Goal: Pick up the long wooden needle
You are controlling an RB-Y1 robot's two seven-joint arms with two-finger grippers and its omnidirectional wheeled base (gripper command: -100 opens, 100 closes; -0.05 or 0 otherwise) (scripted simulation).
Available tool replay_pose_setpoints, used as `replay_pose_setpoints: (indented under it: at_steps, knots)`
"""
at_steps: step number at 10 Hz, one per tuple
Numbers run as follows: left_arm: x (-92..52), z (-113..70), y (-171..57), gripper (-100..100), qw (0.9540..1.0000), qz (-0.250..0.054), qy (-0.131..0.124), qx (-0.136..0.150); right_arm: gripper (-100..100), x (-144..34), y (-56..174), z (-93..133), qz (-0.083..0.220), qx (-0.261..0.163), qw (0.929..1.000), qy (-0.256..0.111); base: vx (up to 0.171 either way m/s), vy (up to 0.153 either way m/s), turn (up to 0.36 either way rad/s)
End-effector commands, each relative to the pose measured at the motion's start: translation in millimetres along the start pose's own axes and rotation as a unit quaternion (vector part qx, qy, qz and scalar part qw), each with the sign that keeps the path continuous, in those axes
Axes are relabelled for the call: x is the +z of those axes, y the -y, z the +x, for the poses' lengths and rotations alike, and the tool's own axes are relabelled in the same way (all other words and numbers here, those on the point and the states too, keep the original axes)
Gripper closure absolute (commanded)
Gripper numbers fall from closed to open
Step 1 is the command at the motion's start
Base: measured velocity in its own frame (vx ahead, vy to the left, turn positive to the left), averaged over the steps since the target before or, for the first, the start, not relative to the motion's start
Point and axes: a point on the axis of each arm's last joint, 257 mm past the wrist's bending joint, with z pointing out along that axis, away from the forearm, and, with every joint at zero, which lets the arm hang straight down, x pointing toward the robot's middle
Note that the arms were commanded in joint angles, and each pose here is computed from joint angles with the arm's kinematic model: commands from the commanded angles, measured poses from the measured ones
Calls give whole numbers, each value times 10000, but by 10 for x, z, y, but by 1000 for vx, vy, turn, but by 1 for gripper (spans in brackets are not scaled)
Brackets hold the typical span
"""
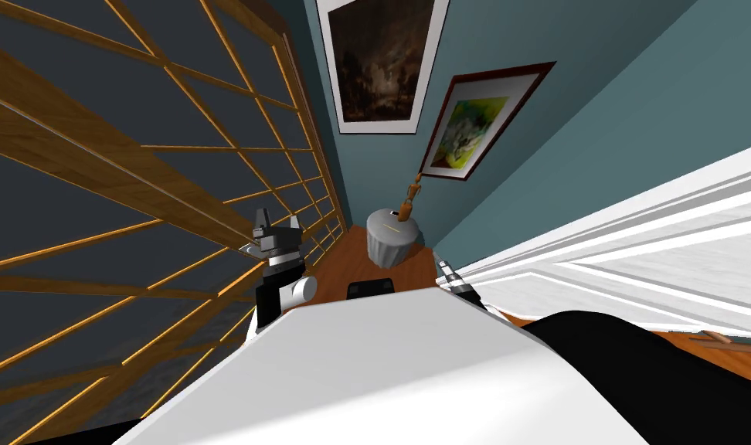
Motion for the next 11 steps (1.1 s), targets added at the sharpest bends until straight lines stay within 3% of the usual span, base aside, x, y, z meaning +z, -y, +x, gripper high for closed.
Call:
replay_pose_setpoints:
  at_steps: [1, 5, 6, 7, 11]
  knots:
    - [0, 0, 0, 0, 10000, 0, 0, 0, -100, -197, 259, 43, 278, -225, 9991, -238, -39, -26, 375]
    - [0, 0, 0, 0, 10000, 0, 0, 0, -100, -458, 619, 100, 675, -433, 9956, -495, -15, -19, 212]
    - [0, -1, 0, 0, 10000, 0, 0, 1, -100, -646, 813, 126, 882, -628, 9915, -719, -4, -4, 362]
    - [0, 1, 0, 0, 10000, 0, 0, -1, -100, -674, 854, 129, 933, -632, 9909, -730, -3, -15, 277]
    - [0, 0, 0, 0, 10000, 0, 0, 0, -100, -1181, 1321, 157, 1479, -1024, 9759, -1237, 10, -11, 307]
